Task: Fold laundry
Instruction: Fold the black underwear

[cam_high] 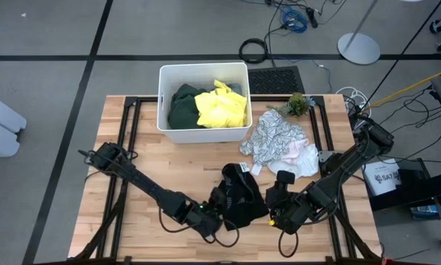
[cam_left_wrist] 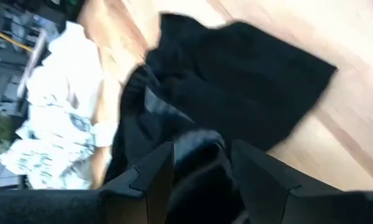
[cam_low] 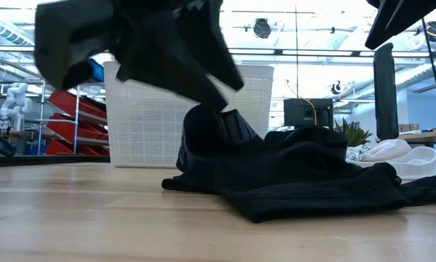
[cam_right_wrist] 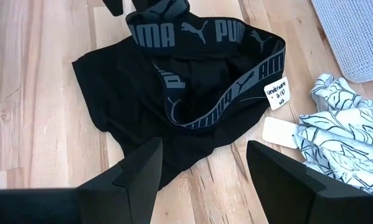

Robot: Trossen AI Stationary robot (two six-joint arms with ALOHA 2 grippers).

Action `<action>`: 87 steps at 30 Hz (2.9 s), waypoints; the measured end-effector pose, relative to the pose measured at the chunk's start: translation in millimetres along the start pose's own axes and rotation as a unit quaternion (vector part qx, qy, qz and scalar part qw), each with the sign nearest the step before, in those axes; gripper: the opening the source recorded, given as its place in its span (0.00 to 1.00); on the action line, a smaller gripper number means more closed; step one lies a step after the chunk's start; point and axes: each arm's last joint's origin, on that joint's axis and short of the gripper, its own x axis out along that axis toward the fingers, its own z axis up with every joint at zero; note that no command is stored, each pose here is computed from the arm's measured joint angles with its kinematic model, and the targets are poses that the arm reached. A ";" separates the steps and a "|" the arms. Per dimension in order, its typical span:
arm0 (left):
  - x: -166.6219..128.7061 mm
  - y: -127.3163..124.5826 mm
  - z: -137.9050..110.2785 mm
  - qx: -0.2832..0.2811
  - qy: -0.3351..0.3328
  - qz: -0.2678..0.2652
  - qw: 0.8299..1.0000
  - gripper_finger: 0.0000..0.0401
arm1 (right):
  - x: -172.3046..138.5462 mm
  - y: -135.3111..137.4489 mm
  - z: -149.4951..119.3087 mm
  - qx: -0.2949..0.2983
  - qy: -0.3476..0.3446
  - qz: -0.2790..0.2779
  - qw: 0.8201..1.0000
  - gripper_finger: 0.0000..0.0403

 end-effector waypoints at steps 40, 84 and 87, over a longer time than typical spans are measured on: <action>-31.5 65.8 38.4 -0.173 0.015 -0.038 0.984 0.43 | 0.1 2.9 1.9 -0.011 -0.002 0.020 1.000 0.54; -33.2 53.4 11.7 0.029 0.123 -0.098 0.987 0.80 | 0.0 3.4 2.4 -0.017 -0.005 0.022 1.000 0.54; -27.6 45.1 7.3 0.116 0.121 -0.111 0.980 0.80 | 0.1 3.4 2.4 -0.019 -0.005 0.022 1.000 0.54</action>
